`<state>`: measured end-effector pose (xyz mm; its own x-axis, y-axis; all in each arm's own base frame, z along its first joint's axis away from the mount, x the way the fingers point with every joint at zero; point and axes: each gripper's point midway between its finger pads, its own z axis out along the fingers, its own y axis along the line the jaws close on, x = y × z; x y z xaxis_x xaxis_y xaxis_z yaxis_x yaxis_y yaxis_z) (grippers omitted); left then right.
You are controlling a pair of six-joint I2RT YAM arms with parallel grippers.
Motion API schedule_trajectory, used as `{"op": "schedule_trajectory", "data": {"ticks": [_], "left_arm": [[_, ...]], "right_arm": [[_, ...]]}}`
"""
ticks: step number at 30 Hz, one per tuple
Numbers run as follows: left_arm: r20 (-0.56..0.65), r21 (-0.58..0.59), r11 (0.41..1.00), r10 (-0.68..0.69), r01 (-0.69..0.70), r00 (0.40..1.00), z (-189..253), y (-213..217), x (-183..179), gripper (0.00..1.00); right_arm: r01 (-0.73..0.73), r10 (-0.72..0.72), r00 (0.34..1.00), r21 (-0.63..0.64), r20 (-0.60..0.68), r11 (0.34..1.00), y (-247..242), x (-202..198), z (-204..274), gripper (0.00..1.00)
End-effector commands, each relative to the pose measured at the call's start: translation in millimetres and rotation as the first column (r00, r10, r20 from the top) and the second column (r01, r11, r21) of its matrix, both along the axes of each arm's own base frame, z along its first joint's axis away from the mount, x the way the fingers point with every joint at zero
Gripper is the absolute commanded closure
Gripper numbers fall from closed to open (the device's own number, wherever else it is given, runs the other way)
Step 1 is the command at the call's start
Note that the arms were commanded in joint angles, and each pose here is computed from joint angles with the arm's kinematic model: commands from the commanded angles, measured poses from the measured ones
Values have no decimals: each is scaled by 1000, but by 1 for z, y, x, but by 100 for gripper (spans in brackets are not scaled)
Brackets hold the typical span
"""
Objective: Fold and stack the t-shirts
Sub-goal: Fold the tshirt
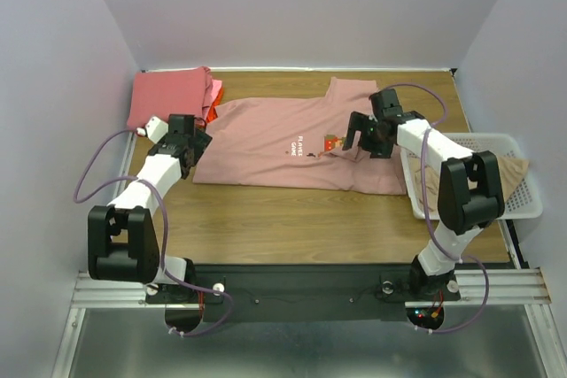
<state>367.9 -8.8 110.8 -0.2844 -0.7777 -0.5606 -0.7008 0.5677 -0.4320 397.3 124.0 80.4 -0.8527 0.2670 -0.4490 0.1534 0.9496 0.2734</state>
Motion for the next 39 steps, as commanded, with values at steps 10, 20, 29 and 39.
{"op": "schedule_trajectory", "data": {"ticks": [10, 20, 29, 39], "left_arm": [[-57, -12, 999, -47, 46, 997, -28, -5, -23, 2], [-76, 11, 1000, -19, 20, 997, -29, 1, -24, 2], [-70, 12, 1000, -25, 26, 997, -27, 0, -19, 2], [-61, 25, 1000, -17, 19, 998, -20, 3, -23, 2]], "right_arm": [[-38, 33, 997, 78, 67, 996, 25, 13, -8, 0], [-49, 39, 996, 135, 75, 990, 43, 42, -21, 0], [-50, 24, 987, 162, 159, 985, 58, 93, -1, 0], [-81, 6, 956, 244, 293, 966, 85, 163, 44, 0]]}}
